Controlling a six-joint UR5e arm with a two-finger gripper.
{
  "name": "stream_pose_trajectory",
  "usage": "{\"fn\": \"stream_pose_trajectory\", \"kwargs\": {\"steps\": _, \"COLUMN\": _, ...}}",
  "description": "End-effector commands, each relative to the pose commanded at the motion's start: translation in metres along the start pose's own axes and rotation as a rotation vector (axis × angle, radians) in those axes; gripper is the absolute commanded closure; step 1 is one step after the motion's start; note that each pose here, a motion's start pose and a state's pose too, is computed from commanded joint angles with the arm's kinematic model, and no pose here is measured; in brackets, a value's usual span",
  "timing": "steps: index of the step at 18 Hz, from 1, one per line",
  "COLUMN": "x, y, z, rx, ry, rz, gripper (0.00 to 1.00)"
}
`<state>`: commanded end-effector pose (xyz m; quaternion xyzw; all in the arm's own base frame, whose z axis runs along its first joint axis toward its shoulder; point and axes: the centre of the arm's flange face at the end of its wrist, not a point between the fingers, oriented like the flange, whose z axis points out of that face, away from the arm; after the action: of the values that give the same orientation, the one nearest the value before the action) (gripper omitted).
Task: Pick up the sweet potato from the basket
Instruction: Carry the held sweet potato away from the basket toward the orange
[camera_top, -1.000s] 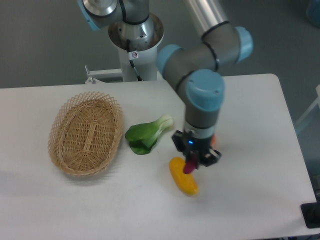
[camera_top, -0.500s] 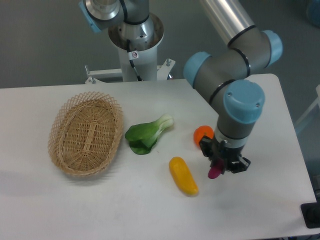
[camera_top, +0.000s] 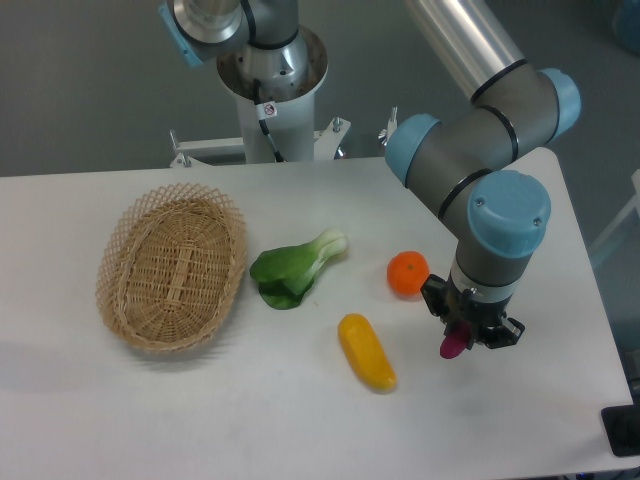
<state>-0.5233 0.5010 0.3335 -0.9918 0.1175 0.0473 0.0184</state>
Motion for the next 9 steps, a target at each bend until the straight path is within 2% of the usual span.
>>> {"fn": "stream_pose_trajectory", "kwargs": {"steps": 9, "x": 0.0001, "y": 0.0014, "z": 0.0002, "rx": -0.002, "ry": -0.001, "rz": -0.002, "gripper": 0.73}}
